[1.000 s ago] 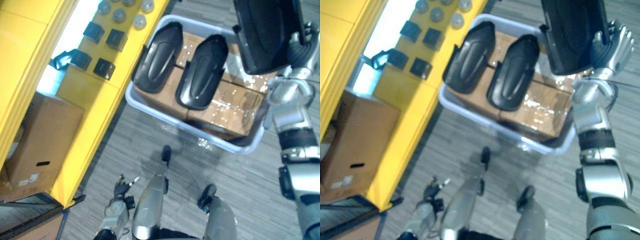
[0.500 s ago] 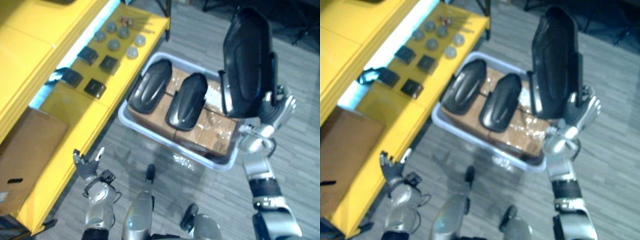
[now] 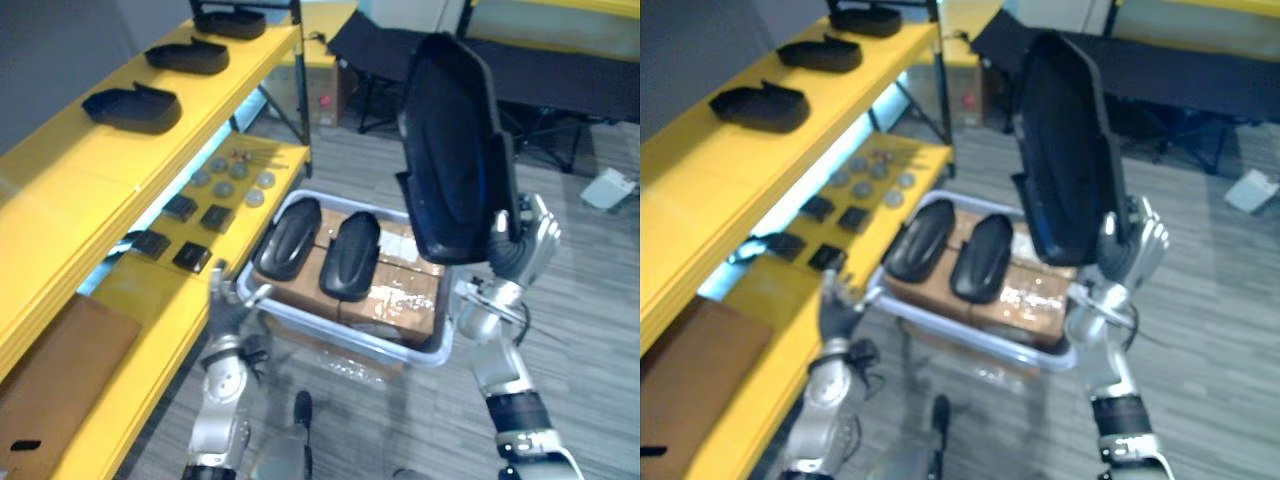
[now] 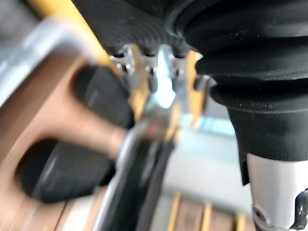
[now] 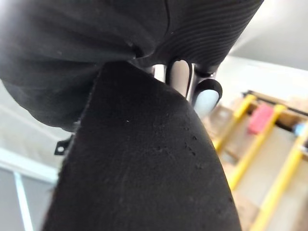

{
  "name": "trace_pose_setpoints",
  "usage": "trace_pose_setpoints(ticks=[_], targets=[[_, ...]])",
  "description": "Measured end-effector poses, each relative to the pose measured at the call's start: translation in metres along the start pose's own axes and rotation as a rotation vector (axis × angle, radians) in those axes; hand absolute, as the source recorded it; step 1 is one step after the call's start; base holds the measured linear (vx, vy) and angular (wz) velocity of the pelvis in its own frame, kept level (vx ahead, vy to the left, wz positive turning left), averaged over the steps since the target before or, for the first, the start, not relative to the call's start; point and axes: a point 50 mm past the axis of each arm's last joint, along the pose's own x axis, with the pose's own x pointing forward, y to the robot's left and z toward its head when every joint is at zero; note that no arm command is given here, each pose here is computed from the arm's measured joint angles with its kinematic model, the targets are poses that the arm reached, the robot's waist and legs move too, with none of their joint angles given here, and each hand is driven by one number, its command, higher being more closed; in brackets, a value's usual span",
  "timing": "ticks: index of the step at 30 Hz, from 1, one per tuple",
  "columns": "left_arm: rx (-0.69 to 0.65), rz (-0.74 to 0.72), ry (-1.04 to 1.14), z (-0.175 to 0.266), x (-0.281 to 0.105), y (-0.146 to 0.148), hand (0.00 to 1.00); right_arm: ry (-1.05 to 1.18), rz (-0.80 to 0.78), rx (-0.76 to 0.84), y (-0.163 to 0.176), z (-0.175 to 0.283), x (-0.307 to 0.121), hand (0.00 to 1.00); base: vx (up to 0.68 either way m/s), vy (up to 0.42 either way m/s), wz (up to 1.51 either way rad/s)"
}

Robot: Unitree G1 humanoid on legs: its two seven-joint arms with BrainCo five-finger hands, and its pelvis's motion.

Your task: Walk over and take plastic housings, then place them on the shelf

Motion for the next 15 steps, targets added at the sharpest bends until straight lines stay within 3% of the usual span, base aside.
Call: trace_pose_setpoints(ticks=[8, 15], targets=[[-0.061, -0.127, 0.253, -0.033, 0.011, -0.01, 0.0, -0.118, 0.016, 0.047, 0.004, 0.017, 0.001, 1.0, -0.03, -0.004, -0.2], [-0.097, -0.182, 0.271, -0.032, 0.016, -0.014, 0.0, -0.168, 0.098, 0.098, 0.012, 0.026, -0.006, 1.0, -0.01, -0.006, -0.06]])
